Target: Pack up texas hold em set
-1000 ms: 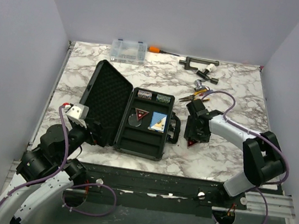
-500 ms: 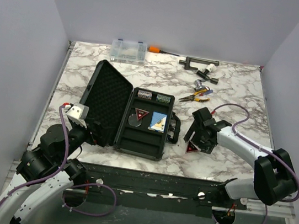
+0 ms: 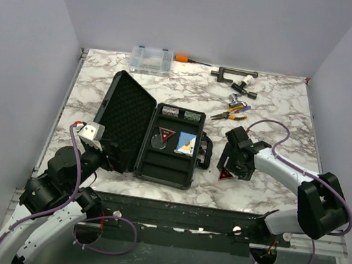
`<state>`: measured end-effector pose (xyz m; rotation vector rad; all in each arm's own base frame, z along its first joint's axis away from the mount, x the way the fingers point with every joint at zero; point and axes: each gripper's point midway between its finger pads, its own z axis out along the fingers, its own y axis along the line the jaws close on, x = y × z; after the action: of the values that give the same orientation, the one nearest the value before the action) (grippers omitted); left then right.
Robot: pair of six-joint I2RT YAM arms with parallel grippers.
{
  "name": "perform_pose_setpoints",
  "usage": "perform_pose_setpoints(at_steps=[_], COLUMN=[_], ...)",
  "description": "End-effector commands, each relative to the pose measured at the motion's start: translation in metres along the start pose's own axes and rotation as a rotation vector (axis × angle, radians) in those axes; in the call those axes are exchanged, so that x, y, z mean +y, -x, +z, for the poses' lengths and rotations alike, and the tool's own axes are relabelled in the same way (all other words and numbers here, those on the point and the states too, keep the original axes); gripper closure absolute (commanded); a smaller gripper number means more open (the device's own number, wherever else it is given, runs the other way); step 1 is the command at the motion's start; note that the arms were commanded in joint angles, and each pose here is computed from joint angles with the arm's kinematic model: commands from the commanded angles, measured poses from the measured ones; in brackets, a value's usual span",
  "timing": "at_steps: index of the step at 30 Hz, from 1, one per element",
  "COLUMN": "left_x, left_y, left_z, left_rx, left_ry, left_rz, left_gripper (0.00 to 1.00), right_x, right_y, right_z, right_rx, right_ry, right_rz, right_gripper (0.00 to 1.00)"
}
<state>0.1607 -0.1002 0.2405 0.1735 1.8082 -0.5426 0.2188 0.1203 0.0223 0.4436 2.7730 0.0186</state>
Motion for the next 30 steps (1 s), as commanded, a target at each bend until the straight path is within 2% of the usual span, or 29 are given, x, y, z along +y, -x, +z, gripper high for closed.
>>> perform_pose_setpoints(at_steps=[1,12,21,27,30], left_x=[0.003,0.003,0.004,0.005,0.005], left_y=[-0.003,-0.004,-0.003,-0.002,-0.002], left_z=[0.004,0.005,0.005,0.004,0.005], left_rx=[0.015,0.022,0.015,0.011,0.012], left_ry=[0.016,0.020,0.025,0.028,0.029], left_rz=[0.014,0.016,0.015,0.015,0.015], left_gripper=[0.01,0.02,0.01,0.02,0.02], right_x=[-0.003,0.007,0.004,0.004,0.004], right_y=[0.000,0.000,-0.005,-0.007,-0.008], right_z=[0.001,0.005,0.009,0.011,0.011], right_rx=[0.019,0.039,0.042,0.045,0.045], right_ry=[-0.006,0.032,-0.006,-0.019,-0.019], right_rz=[-0.101,-0.157,-0.179,-0.190,-0.192], right_gripper=[0.19,0.33,0.32,0.26,0.29])
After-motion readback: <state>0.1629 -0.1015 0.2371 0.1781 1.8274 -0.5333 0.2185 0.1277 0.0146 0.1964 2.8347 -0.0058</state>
